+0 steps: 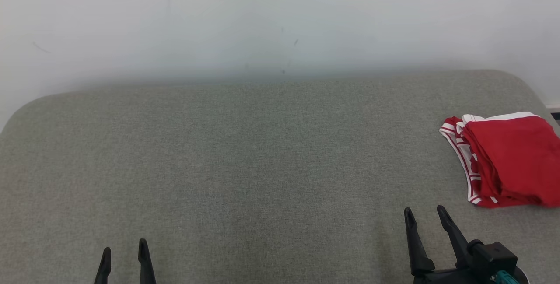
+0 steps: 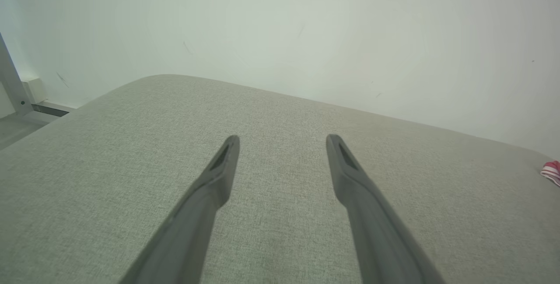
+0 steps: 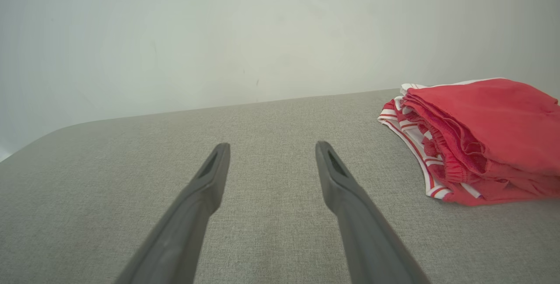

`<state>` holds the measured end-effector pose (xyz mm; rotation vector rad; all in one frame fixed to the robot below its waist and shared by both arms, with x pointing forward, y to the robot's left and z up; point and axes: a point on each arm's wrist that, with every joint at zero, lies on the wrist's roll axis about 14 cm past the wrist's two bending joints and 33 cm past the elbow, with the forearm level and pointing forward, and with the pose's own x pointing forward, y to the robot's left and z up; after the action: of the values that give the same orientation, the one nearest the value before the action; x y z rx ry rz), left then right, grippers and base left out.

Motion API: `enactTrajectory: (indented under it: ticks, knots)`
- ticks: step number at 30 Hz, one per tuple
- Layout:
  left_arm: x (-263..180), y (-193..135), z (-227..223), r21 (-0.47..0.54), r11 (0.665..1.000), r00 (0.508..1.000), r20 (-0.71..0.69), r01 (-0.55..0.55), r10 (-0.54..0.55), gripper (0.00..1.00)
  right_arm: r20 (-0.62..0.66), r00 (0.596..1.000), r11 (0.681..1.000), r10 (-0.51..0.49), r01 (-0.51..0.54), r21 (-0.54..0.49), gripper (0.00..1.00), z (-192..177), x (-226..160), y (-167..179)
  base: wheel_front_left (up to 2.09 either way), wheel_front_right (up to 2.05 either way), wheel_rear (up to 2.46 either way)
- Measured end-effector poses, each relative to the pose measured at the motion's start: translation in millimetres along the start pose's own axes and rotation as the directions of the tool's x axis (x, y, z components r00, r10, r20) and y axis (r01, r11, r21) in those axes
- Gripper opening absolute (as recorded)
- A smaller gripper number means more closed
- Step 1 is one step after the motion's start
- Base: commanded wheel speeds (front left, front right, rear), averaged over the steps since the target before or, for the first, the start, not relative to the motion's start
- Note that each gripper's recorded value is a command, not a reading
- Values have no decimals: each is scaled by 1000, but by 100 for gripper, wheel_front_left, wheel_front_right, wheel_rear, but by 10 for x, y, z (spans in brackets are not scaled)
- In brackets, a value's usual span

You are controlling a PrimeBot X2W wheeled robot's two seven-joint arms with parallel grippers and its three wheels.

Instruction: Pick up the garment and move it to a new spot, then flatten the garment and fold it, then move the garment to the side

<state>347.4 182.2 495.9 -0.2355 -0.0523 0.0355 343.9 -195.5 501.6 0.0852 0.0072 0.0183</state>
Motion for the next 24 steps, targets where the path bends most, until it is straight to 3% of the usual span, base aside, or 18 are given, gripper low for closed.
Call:
enactTrajectory:
  ticks: [19,20,24]
  knots:
    - [30,-68,5,17,1000,1000,2,18,-18,100,-2,1000,999,1,-1,33,100,-40,-30,20,0,0,0]
    - [30,-68,5,17,1000,1000,2,18,-18,0,-2,1000,999,1,-1,33,0,-40,-30,20,0,0,0]
    - [0,-39,-117,10,1000,999,-37,8,-7,0,-53,999,999,-6,8,41,0,-200,-83,2,0,0,0]
